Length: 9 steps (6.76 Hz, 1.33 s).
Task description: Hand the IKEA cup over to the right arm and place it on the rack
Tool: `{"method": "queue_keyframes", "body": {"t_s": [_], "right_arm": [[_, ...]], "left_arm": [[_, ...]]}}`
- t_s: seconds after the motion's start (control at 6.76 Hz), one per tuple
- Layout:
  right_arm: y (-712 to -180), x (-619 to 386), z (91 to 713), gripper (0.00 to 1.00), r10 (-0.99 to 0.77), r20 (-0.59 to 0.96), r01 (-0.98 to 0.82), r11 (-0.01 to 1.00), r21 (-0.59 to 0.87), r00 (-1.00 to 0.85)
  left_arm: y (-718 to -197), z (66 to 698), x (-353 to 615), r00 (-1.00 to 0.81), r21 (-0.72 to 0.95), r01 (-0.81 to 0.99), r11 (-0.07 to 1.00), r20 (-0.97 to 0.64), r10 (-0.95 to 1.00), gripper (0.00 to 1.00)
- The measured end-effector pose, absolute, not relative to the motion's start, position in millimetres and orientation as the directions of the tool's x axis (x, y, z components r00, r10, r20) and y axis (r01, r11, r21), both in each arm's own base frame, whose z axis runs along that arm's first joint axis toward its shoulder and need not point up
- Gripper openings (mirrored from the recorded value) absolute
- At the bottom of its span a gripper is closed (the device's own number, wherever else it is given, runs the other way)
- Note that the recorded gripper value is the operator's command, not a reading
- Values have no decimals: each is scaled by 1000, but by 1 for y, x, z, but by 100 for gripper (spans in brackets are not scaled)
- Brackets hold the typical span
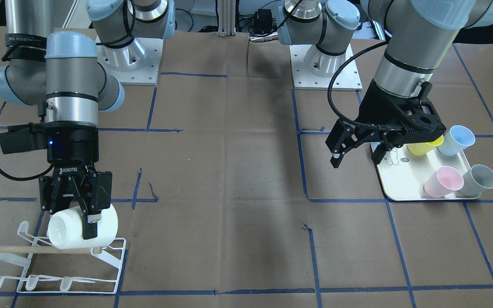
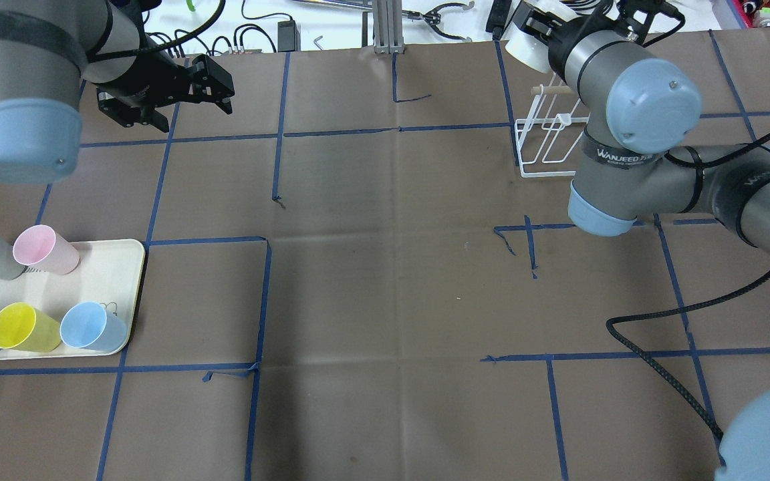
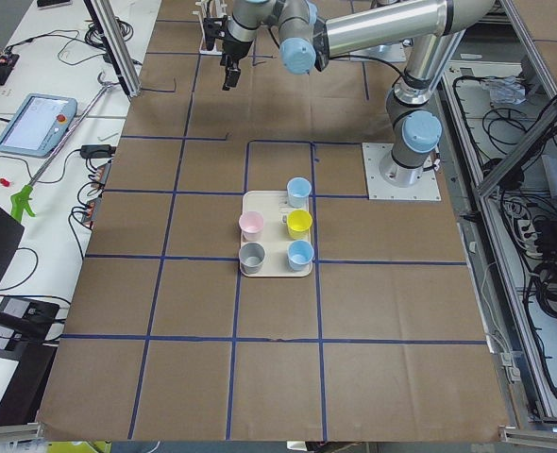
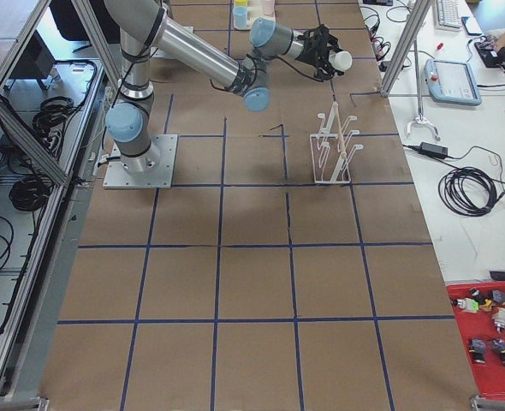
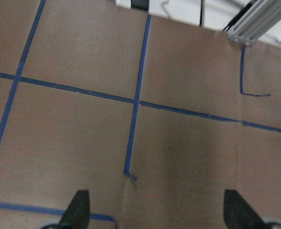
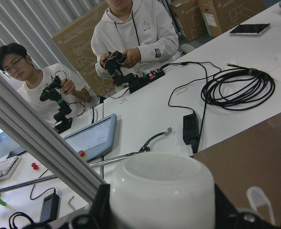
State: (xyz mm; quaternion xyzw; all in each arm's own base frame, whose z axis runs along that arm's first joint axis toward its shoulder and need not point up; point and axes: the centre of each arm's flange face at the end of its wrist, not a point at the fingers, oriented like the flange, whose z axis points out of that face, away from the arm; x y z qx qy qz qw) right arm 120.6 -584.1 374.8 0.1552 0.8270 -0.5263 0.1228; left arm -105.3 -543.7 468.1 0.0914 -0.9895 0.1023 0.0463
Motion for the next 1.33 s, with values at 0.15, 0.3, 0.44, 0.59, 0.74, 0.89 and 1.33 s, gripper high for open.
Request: {"method": "queue_keyframes", "body": {"t_s": [0.15,0.3,0.44,0.59,0.74,0.89,1.33], "right_arm": [[-597,106,373,21,104,-261,281,378,-882,-960],[-609,97,369,21,72,-160,176,350,-920,-984],[-619,92,359,21,49,-86,97,326,-940,-995],[-627,89,348,21,42,-52,63,322,-945,-998],[-635,85,335,21,42,-40,52,329,-943,-998],[-645,82,323,21,45,-37,50,337,-940,-998],[-663,78,296,22,48,-36,50,345,-937,-998]], "left_arm": [[-537,488,-111,-986,-111,-153,982,85,-144,100],[-529,497,-120,-994,-77,-87,993,74,-81,100],[-524,501,-127,-998,-68,-23,997,68,-18,100],[-520,502,-129,-998,-58,21,998,60,25,100],[-517,499,-127,-999,-37,43,998,31,44,100],[-513,493,-122,-999,-14,50,999,-8,50,100],[-484,472,-82,-1000,33,4,999,-30,5,100]]}}
